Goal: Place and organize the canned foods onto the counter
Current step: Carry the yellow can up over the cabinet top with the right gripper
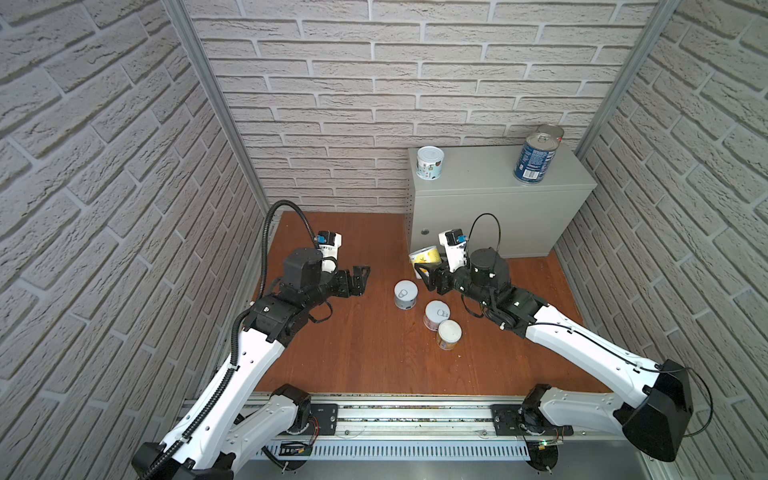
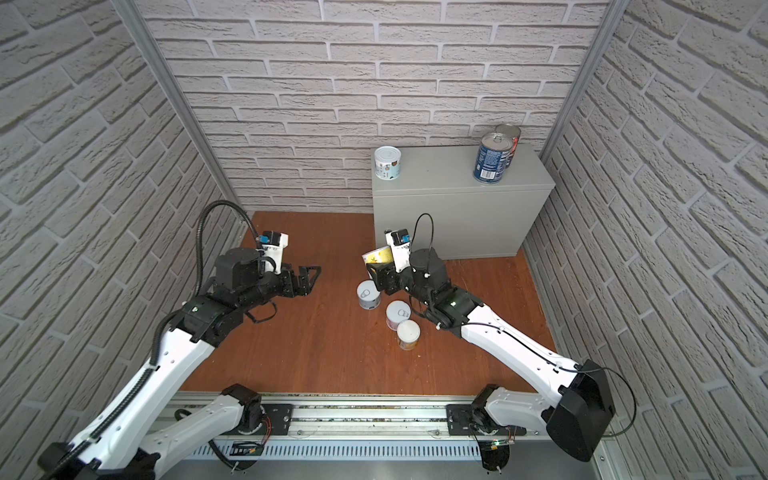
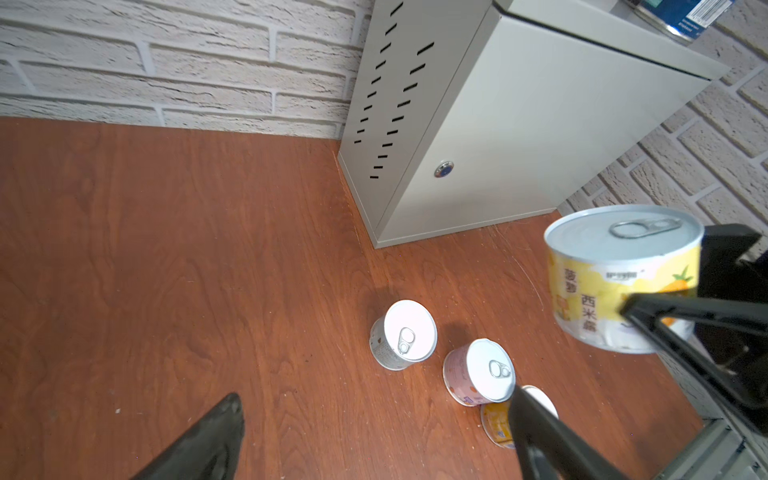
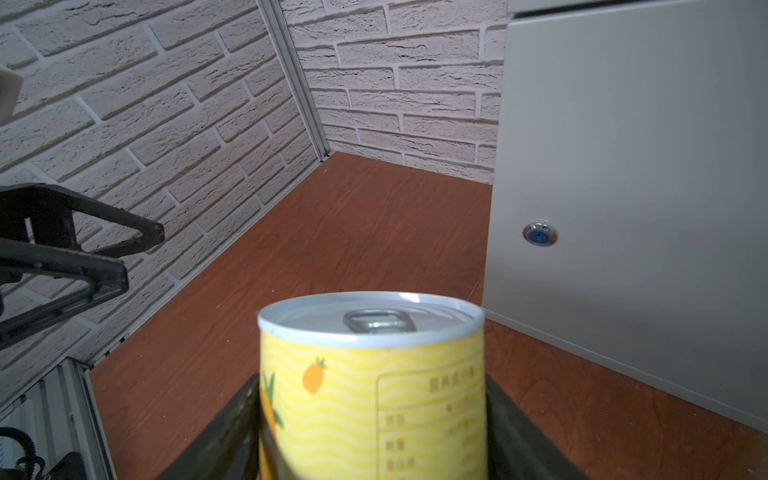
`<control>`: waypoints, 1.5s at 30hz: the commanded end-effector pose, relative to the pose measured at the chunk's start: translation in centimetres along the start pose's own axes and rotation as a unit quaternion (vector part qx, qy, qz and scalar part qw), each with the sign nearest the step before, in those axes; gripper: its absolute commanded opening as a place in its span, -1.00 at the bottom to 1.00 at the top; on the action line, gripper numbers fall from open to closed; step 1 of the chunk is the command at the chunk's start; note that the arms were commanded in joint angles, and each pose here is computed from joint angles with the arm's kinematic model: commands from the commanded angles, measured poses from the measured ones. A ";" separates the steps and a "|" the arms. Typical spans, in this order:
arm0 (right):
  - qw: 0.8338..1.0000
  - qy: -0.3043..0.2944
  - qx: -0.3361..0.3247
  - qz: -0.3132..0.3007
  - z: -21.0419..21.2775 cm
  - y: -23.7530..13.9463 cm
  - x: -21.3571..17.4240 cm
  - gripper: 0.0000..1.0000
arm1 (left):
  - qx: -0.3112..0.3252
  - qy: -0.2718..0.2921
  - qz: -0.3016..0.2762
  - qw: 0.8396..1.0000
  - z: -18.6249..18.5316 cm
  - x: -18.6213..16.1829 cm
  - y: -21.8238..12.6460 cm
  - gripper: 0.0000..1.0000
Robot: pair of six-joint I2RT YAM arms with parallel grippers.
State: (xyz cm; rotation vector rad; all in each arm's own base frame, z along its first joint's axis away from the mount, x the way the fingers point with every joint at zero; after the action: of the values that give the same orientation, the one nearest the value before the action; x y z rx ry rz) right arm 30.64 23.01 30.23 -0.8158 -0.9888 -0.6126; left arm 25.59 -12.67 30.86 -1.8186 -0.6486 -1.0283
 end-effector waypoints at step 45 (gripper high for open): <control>0.924 -0.040 -0.216 -0.313 -11.4 -1.2 25.1 0.23 | 0.062 0.031 -0.059 0.996 2.4 -2.5 -3.7 0.97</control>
State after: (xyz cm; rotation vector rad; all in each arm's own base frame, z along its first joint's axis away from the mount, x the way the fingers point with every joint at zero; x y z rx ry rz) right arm 46.24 12.65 43.96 -0.9873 -1.1092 -1.1780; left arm 21.89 -9.05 29.64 -1.6749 -0.7569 -1.0779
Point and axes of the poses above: each gripper's point midway between its finger pads, its own y axis out along the fingers, its own z axis along the line the jaws close on, x = y × z, the point moved 3 cm from there along -y, back along the fingers, and after that the axes turned 4 degrees about y, right-handed, at the moved point
